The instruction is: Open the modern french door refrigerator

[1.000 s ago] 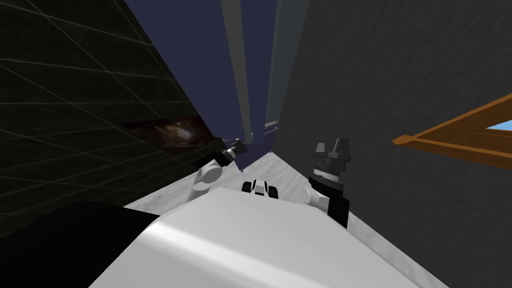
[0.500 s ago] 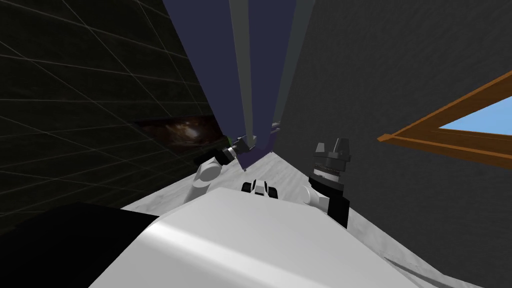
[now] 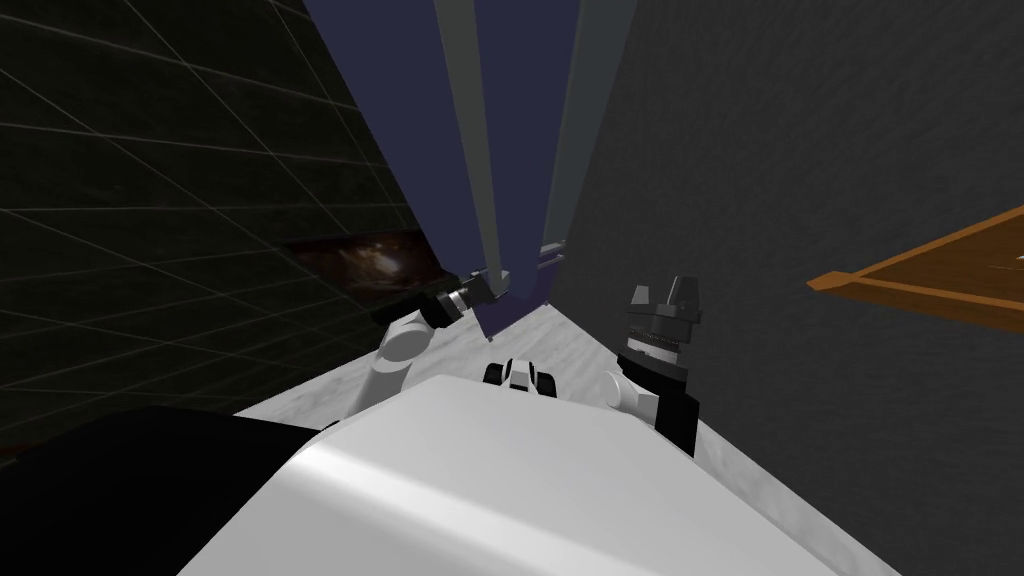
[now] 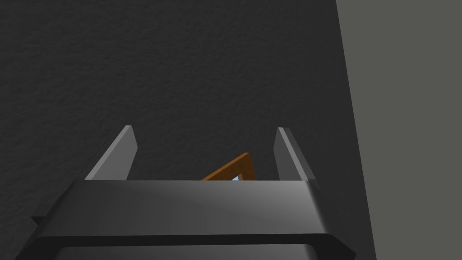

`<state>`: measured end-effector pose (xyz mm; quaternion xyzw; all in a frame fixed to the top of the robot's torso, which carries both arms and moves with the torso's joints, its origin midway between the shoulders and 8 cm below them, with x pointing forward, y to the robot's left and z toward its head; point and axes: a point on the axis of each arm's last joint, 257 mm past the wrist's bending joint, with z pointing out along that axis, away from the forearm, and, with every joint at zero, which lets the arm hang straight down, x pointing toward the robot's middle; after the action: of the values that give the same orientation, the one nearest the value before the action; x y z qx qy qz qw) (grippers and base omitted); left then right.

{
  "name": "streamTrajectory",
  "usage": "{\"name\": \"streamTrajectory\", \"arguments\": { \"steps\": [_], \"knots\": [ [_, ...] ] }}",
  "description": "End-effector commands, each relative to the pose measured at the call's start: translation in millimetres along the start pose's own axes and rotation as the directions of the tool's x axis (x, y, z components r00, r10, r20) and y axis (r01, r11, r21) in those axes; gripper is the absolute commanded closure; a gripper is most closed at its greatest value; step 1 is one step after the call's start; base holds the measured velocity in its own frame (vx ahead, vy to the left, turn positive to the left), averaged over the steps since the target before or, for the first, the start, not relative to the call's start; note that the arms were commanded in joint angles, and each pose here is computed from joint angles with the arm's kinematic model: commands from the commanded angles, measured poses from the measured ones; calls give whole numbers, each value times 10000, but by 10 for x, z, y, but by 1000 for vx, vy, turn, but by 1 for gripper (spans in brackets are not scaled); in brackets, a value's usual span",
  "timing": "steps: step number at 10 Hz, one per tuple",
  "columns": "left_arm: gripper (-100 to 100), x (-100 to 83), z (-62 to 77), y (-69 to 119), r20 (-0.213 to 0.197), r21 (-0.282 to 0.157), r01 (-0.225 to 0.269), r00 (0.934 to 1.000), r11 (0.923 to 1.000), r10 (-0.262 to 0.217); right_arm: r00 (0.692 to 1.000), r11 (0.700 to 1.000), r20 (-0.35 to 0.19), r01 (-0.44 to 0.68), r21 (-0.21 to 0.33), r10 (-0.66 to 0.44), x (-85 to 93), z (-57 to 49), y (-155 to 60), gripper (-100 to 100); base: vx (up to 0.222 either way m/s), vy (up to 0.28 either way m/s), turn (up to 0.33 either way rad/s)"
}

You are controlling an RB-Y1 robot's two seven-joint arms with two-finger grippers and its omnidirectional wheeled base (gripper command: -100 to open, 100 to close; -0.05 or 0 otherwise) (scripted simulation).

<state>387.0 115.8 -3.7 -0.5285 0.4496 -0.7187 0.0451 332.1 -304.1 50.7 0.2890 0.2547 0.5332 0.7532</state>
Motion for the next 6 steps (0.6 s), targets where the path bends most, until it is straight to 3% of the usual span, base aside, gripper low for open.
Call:
{"name": "streamTrajectory", "arguments": {
  "steps": [1,6],
  "knots": [
    [-100,209,-55,-119,-424,-32,2,9991,10000,-4,10000,10000,0,0,0,0,0,0,0,0,12,-30,100],
    [-100,259,-77,-141,-496,-119,-8,9988,9999,2,10000,10000,-1,0,0,0,0,0,0,0,7,-14,28]
  ]
}}
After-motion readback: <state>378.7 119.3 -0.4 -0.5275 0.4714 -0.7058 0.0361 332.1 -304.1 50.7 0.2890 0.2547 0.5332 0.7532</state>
